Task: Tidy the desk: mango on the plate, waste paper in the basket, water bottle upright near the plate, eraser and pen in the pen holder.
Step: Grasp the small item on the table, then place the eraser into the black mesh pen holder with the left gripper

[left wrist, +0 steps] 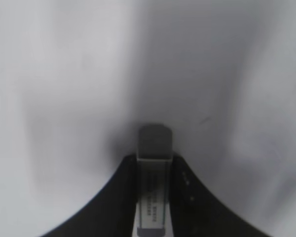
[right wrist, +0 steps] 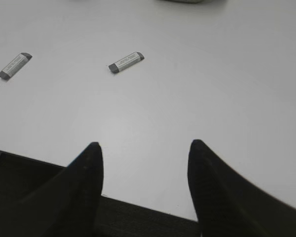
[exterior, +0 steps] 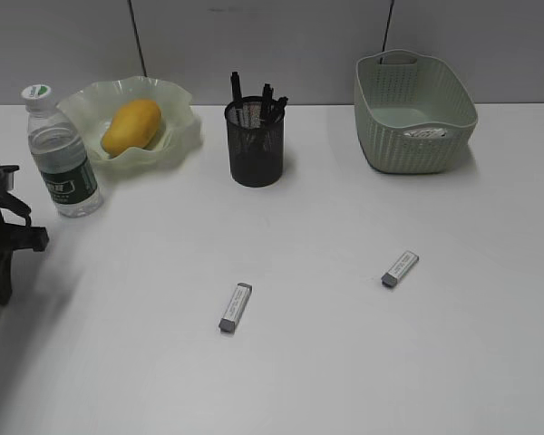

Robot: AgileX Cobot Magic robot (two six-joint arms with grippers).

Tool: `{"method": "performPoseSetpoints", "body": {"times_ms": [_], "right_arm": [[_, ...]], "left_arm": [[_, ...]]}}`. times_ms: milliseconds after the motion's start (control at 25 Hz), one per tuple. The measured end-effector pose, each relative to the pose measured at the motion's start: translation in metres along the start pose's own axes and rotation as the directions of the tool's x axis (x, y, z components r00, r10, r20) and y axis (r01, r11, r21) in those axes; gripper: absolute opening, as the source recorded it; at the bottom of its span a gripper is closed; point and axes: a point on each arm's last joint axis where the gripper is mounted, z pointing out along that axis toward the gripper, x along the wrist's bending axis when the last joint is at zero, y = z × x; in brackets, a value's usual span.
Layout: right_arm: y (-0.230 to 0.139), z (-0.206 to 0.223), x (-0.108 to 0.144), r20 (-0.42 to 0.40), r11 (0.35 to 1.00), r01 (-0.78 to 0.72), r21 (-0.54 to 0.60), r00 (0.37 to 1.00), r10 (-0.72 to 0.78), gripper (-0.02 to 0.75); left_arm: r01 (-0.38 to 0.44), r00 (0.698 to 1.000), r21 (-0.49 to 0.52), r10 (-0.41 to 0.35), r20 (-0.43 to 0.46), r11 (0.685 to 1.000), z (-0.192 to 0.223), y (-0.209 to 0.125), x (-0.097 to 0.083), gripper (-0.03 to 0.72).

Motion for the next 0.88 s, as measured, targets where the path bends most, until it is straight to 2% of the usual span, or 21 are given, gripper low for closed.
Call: {"method": "performPoseSetpoints", "body": {"times_ms": [360, 520, 720, 880], "right_arm": [[0.000, 0.000, 0.000, 0.000, 1.000, 0.000, 0.000, 1.000, 0.000, 0.438], [0.000, 0.000, 0.000, 0.000, 1.000, 0.000, 0.000, 1.000, 0.000, 0.438], [0.000, 0.000, 0.000, 0.000, 1.000, 0.000, 0.000, 1.000, 0.000, 0.437], [0.000, 0.000, 0.000, 0.000, 1.000, 0.000, 0.000, 1.000, 0.000, 0.437]], "left_arm": [[-0.018, 1.000, -0.114, 0.017, -0.011, 0.993, -0.046, -0.010, 0.006, 0.155], [-0.011, 1.000, -0.261, 0.016, 0.014, 0.965, -0.093, -0.011, 0.008, 0.155], [0.018, 0.997, -0.474, 0.018, 0.072, 0.881, -0.170, -0.003, 0.006, 0.155], [0.022, 0.990, -0.602, 0.065, 0.121, 0.798, -0.220, 0.003, -0.009, 0.154]]}}
